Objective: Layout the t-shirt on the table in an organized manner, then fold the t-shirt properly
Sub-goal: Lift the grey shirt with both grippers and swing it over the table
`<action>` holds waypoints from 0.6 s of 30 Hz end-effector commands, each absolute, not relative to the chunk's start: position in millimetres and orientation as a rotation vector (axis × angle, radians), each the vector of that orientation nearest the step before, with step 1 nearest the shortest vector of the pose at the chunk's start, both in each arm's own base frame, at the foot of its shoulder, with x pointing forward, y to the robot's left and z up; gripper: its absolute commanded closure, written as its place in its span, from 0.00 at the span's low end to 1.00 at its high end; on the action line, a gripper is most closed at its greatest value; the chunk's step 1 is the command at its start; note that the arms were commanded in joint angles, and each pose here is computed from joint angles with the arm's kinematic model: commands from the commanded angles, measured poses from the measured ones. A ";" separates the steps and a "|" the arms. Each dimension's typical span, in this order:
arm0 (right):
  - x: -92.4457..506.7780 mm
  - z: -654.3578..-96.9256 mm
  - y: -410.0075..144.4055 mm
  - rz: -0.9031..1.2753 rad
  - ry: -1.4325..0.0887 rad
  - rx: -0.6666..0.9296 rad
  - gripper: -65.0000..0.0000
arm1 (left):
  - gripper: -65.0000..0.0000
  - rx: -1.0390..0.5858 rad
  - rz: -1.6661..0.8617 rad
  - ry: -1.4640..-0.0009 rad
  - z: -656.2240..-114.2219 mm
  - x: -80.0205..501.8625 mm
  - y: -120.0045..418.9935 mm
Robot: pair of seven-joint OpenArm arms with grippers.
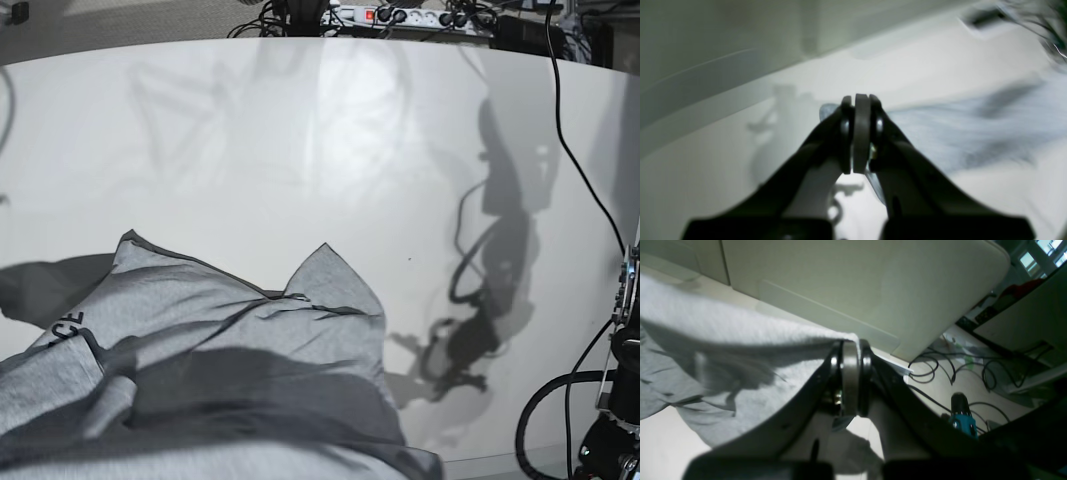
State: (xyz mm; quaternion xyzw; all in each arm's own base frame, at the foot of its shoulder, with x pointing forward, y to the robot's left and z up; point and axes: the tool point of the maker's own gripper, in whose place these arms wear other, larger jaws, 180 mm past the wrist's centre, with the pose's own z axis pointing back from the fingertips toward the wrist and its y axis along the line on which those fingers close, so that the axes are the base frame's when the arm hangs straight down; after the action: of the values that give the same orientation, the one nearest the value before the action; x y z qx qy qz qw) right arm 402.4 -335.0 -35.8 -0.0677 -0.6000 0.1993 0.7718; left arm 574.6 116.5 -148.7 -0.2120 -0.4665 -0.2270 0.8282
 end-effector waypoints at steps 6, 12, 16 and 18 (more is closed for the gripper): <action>399.7 -30.3 -342.3 0.417 -1.313 -0.148 1.00 | 1.00 -0.642 -0.613 -1.056 -100.7 559.9 86.7; 402.7 -61.3 -339.9 0.407 -1.249 -0.055 1.00 | 1.00 -0.674 -0.579 -1.110 -89.1 561.8 95.9; 402.2 -75.0 -343.1 0.390 -1.214 -0.044 1.00 | 1.00 -0.527 -0.492 -1.123 -95.7 573.6 140.9; 402.1 -76.9 -342.3 0.390 -1.211 -0.040 1.00 | 1.00 -0.453 -0.423 -1.135 -96.8 578.8 169.5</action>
State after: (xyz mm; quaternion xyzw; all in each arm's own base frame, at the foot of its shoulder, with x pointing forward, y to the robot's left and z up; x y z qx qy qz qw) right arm 400.7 -339.9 -104.6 -0.0117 -0.5327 0.1814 0.8265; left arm 571.3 174.8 -139.6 -0.1984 -0.4858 -0.1931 0.8290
